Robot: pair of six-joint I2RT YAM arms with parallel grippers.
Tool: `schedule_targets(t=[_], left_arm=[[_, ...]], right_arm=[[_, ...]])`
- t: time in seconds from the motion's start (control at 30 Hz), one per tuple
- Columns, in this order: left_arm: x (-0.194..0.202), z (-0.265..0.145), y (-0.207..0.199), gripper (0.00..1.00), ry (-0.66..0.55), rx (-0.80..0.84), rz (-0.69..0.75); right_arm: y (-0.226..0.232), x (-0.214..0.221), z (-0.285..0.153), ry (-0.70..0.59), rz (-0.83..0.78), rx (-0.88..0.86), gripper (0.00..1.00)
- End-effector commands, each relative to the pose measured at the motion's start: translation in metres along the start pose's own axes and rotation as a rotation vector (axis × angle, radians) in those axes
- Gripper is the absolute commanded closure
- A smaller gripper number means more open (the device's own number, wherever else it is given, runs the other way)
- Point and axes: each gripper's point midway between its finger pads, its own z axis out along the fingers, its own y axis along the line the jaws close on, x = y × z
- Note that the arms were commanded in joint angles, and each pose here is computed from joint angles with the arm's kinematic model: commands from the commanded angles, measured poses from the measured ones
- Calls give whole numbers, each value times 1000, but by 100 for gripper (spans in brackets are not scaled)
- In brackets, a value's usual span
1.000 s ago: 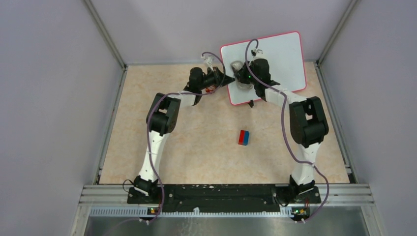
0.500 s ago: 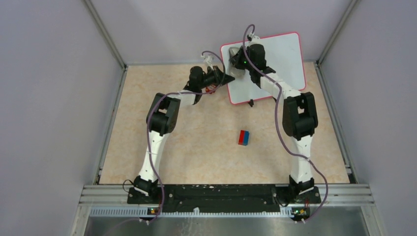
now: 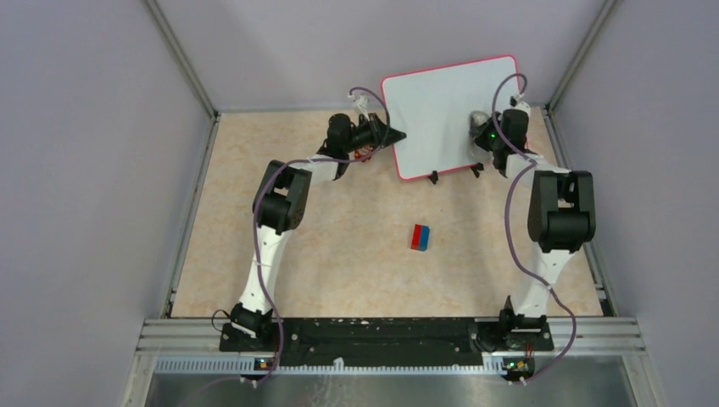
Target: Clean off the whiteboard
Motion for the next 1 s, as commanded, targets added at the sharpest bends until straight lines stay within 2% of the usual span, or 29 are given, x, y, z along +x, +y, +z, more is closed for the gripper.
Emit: schedule_targets(t=[0.0,0.13,0.43,0.5,0.77,0.83,0.97], left_arm=[[15,-11,50,100,27,-126,126],[14,-12,49,100,27,-130,132],[17,-13,53,100,35,-138,127],[17,-15,52,100,37,-136,117],[18,-30,45,100,33,-152,95],[21,-32,41,100,41,-139,78],[20,-35,38,100,42,-135,77]], right_arm=[[-76,32,-22,74,10,226,100],[-50,27,-26,62,3,149,100],[100,69,-18,130,-77,-169,100],[118,68,-26,127,-92,-214,100],[81,1,-82,-9,-99,-99,100],[67,2,-100,-4,-119,-43,100],[31,32,-137,64,-131,73,100]])
